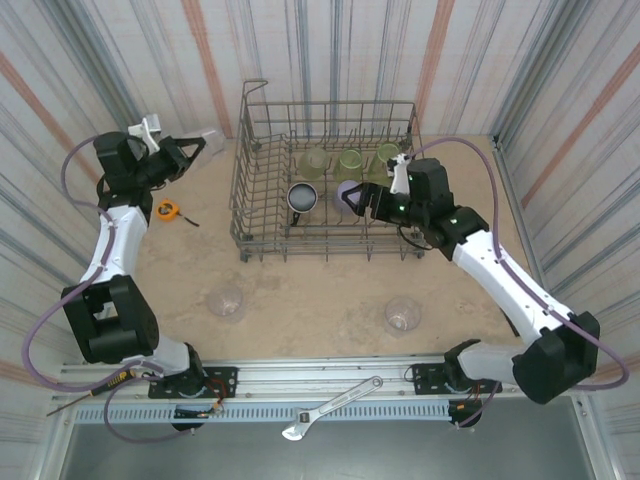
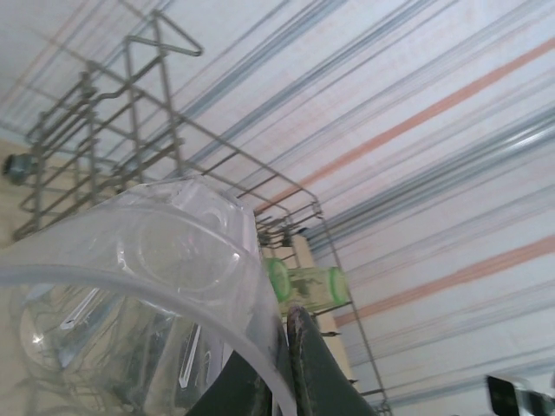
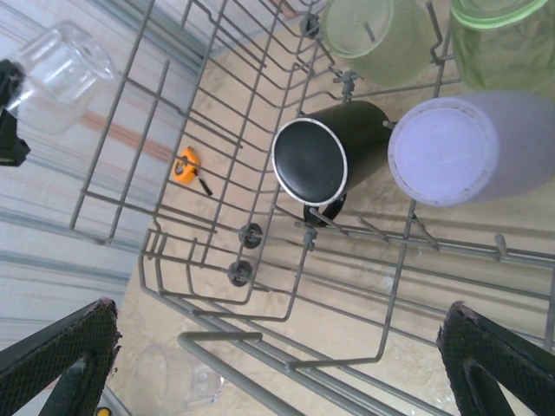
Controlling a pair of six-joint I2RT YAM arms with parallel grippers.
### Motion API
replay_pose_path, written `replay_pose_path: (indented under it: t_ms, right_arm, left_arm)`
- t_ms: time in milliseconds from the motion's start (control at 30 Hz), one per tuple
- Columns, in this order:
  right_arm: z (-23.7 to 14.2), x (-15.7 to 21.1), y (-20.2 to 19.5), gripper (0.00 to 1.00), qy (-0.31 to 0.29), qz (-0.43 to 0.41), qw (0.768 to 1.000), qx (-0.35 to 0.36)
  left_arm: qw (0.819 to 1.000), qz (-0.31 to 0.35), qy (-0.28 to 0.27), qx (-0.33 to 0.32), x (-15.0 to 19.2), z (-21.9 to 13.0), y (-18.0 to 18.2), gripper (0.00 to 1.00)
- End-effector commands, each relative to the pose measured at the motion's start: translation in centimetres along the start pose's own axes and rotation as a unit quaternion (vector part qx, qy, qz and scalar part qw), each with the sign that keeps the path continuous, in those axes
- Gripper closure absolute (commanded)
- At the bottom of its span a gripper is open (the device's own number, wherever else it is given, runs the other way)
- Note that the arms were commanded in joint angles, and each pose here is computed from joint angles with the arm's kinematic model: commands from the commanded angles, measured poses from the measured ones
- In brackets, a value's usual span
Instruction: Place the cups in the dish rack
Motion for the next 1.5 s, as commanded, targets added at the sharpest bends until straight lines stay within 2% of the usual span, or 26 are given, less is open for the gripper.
replay_pose_path:
  t_ms: [0, 200, 667, 1167, 1467]
  right_arm:
    - [0.4, -1.5, 1.7, 0.01, -0.017, -0.002, 1.0, -0.022]
    - [1.5, -1.9, 2.6, 0.01, -0.012, -0.002, 0.999, -0.048]
    - [3.7, -3.6, 5.4, 0.01, -0.016, 0.006, 0.989, -0.144]
    - [7.4, -6.1, 8.9, 0.01, -0.014, 0.035, 0.962, -0.271]
    - [9.2, -6.3, 10.0, 0.0, 0.004, 0.052, 0.95, -0.309]
  left_arm:
    - [0.997, 0.03, -0.002, 0.076, -0.9, -0.6, -3.6, 1.0]
    - [0.993, 0.023, 0.006, 0.112, -0.7, -0.2, -4.7, 1.0]
    - [0.981, 0.014, 0.086, 0.175, 3.9, 3.8, -7.7, 1.0]
    - [0.967, -0.002, 0.141, 0.211, 7.4, 6.3, -9.3, 1.0]
    - [0.961, -0.002, 0.161, 0.226, 8.1, 6.6, -10.1, 1.0]
Point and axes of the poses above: each hand's point on the last joint's axis, 136 mm out from that joint toward the fingers, its own z axis out along the fingers, its own y axis along the line the jaws close on, x = y × z, the point moved 3 cm from there along -z, back along the fingers
